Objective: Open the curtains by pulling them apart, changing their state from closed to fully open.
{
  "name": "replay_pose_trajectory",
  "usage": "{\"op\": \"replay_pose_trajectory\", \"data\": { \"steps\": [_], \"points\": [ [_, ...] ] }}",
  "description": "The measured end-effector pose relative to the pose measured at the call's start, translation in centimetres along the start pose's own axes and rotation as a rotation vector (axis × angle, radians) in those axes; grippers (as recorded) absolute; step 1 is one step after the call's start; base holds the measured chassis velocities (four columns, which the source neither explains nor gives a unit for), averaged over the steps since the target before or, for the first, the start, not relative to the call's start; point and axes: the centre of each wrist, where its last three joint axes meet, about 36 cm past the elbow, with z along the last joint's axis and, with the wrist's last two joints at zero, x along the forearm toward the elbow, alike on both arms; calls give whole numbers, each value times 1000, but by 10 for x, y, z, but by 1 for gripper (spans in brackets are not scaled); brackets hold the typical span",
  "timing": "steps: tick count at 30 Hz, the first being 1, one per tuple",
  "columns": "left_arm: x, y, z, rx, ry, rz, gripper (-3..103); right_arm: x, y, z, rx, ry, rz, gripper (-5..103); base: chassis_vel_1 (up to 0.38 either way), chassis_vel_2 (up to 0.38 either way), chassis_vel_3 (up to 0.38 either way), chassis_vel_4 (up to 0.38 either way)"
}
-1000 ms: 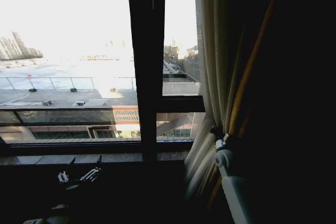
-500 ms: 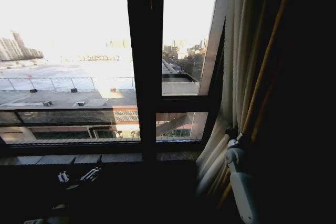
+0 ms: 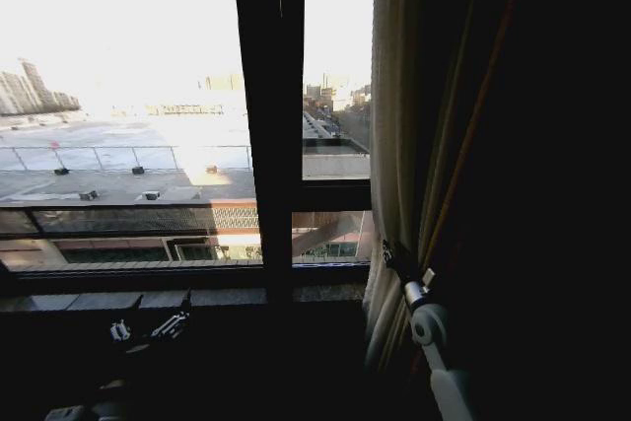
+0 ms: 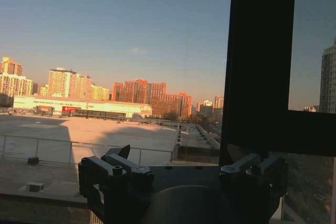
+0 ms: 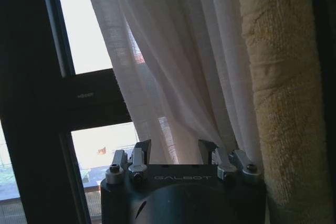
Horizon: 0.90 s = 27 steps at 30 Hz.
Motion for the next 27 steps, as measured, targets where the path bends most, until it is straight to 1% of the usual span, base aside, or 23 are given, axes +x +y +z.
{"op": "replay_pose_trajectory", "data": {
  "steps": [1, 3, 5, 6, 7, 10, 11, 12, 13, 20, 27],
  "points": [
    [0, 1, 0, 5, 0, 0, 100, 6, 5, 0, 23, 1, -13, 55, 0, 0, 0, 0],
    [0, 2, 1, 9, 2, -1, 100, 18, 15, 2, 102, -7, -34, 65, 0, 0, 0, 0],
    [0, 3, 1, 9, 2, 0, 100, 20, 17, 3, 110, -9, -36, 65, 0, 0, 0, 0],
    [0, 3, 0, 12, 2, 1, 100, 26, 23, 7, 144, -21, -40, 77, 0, 0, 0, 0],
    [0, 3, 0, 12, 2, 2, 100, 29, 26, 10, 154, -22, -42, 82, 0, 0, 0, 0],
    [0, 3, 0, 12, 1, 3, 100, 30, 29, 12, 156, -20, -42, 82, 0, 0, 0, 0],
    [0, 3, -1, 10, 0, 7, 100, 33, 34, 17, 163, -17, -41, 93, 0, 0, 0, 0],
    [-1, 4, -1, 9, 0, 8, 100, 34, 36, 18, 166, -17, -41, 97, 0, 0, 0, 0],
    [-1, 4, -1, 9, 0, 9, 100, 34, 37, 18, 169, -18, -43, 99, 0, 0, 0, 0],
    [-1, 3, -1, 9, 4, 12, 100, 34, 38, 19, 181, -26, -36, 100, 55, 73, -75, -64],
    [1, 3, -1, 9, 10, 10, 100, 33, 38, 18, 184, -31, -36, 100, 201, 189, -195, -208]
  ]
}}
